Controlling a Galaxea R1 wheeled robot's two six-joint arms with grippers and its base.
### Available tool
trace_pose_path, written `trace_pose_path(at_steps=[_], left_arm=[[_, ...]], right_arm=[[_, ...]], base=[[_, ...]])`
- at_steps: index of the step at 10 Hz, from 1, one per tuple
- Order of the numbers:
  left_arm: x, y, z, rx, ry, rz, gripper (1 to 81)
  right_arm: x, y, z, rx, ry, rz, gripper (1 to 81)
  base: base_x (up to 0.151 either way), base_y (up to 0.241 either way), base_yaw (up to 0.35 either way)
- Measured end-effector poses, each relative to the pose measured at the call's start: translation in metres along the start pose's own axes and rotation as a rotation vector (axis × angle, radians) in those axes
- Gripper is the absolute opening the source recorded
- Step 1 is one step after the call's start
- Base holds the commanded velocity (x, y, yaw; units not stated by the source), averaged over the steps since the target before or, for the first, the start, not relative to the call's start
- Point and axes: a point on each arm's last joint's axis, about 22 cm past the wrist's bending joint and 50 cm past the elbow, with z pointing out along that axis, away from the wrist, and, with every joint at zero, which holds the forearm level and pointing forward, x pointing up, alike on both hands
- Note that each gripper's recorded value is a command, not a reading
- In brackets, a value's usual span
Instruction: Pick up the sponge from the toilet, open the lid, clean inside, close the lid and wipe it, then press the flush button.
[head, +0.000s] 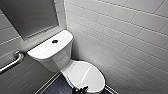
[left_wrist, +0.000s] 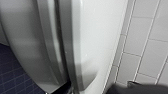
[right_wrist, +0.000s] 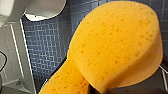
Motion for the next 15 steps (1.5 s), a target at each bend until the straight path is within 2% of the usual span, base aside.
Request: trace_pose_path(at_steps=[7, 15], left_arm=[[0.011, 0.013, -0.018, -0.027, -0.006, -0.023, 81.1], [0.009, 0.054, -0.045, -0.131, -0.035, -0.057, 81.1]], right_arm=[[0.002, -0.001, 0.008, -0.001, 0.004, -0.006, 1.0], [0.001, -0.001, 0.012, -0.001, 0.006, -0.005, 1.0]], base=[[0.0, 0.0, 0.0], [0.0, 0.0, 0.0]])
